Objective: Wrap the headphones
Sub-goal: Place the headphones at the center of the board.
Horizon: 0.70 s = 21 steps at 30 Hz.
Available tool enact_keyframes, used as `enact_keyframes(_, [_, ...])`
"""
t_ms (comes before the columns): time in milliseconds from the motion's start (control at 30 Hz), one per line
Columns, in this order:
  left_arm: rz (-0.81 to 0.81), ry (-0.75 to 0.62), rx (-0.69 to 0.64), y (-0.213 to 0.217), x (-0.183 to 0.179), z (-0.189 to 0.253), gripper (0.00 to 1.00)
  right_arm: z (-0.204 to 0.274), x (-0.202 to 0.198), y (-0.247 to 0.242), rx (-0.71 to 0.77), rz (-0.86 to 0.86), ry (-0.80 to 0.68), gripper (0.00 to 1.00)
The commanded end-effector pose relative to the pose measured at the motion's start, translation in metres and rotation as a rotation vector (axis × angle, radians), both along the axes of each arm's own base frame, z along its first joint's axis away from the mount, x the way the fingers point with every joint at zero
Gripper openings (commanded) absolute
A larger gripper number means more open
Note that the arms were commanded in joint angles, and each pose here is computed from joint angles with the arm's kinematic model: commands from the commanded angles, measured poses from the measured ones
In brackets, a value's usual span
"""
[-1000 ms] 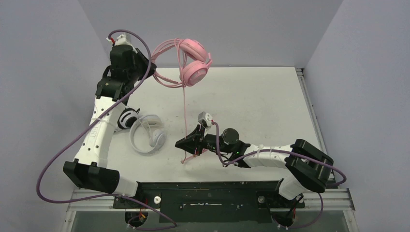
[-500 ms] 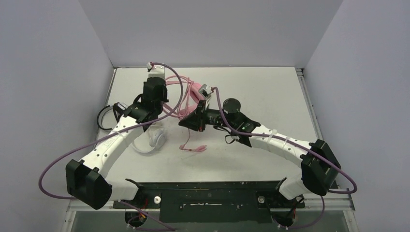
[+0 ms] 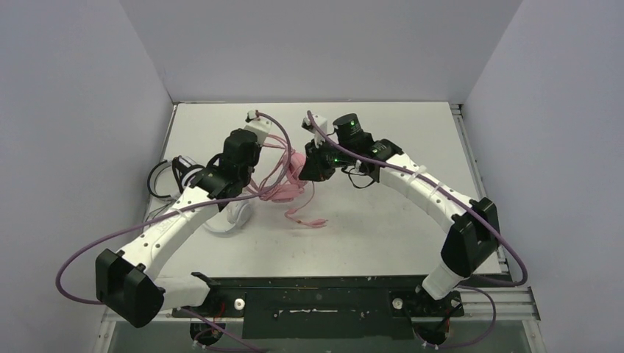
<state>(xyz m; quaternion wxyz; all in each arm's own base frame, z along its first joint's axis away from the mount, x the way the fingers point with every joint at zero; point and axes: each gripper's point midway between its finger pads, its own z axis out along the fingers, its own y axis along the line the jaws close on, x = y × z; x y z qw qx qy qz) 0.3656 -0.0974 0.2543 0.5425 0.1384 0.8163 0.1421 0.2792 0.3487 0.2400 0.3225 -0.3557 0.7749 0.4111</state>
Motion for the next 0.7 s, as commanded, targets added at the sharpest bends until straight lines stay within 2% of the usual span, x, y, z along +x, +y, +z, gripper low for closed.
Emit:
enact_keyframes(0, [-0.076, 0.01, 0.023, -0.014, -0.004, 0.018, 0.0, -0.006, 0.016, -0.019, -0.149, -0.001, -0.076, 0.02])
enact_keyframes(200, [-0.165, 0.109, -0.013, -0.036, -0.013, -0.001, 0.0, -0.003, 0.037, -0.024, -0.192, -0.067, -0.12, 0.05])
enact_keyframes(267, [-0.2, 0.142, -0.026, -0.045, -0.016, -0.006, 0.0, 0.001, 0.042, -0.024, -0.197, -0.086, -0.133, 0.11])
enact_keyframes(367, [-0.215, 0.175, -0.017, -0.049, -0.018, -0.014, 0.0, 0.003, 0.05, -0.026, -0.216, -0.093, -0.174, 0.16])
enact_keyframes(467, [-0.223, 0.192, -0.015, -0.051, -0.019, -0.018, 0.0, 0.001, 0.057, -0.03, -0.246, -0.118, -0.188, 0.16])
enact_keyframes(600, [-0.249, 0.202, -0.056, -0.059, -0.023, -0.016, 0.0, -0.005, 0.06, -0.031, -0.272, -0.119, -0.189, 0.12])
enact_keyframes(667, [-0.28, 0.222, -0.081, -0.066, -0.027, -0.016, 0.0, -0.008, 0.063, -0.034, -0.284, -0.133, -0.196, 0.14])
